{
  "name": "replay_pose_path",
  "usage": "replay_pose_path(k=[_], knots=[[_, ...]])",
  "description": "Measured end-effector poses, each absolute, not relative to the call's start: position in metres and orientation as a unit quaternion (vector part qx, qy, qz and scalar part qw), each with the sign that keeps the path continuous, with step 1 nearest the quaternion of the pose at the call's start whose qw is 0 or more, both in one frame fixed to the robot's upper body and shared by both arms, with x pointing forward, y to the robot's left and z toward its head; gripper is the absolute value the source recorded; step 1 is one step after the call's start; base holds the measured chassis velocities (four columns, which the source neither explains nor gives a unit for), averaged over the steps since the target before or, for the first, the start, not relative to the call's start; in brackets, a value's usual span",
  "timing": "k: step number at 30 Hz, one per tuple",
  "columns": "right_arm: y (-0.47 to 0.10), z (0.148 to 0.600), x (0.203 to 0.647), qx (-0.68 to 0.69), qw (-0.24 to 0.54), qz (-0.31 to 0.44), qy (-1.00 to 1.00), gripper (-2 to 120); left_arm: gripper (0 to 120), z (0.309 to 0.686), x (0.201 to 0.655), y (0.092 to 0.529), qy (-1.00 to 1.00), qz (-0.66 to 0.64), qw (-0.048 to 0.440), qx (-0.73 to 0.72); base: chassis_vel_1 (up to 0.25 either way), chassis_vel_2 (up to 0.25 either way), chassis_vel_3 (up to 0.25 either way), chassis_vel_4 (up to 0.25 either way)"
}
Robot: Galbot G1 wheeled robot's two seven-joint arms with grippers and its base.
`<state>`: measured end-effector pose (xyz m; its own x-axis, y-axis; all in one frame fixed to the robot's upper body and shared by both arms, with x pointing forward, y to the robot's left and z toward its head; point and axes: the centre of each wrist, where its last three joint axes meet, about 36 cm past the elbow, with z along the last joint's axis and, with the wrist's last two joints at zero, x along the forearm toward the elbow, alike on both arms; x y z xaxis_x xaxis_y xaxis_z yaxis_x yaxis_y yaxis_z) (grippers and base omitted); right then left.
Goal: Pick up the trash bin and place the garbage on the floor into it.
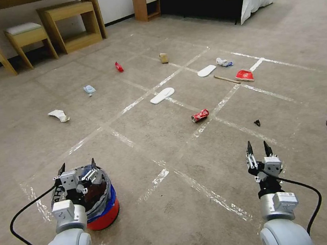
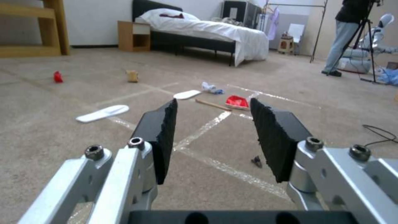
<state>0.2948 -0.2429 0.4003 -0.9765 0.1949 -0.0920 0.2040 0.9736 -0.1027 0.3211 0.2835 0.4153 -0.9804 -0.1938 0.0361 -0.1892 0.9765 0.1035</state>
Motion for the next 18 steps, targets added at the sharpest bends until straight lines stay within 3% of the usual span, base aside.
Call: replay_pose_path(k=[18], knots=[[-0.2446, 0.3968, 0.2983, 0.098, 0.054, -0.056, 0.992, 50, 100, 0.4124, 0.3231, 0.2853, -0.994, -0.051, 0.024, 0.098, 0.0, 0.0, 0.0, 0.0]])
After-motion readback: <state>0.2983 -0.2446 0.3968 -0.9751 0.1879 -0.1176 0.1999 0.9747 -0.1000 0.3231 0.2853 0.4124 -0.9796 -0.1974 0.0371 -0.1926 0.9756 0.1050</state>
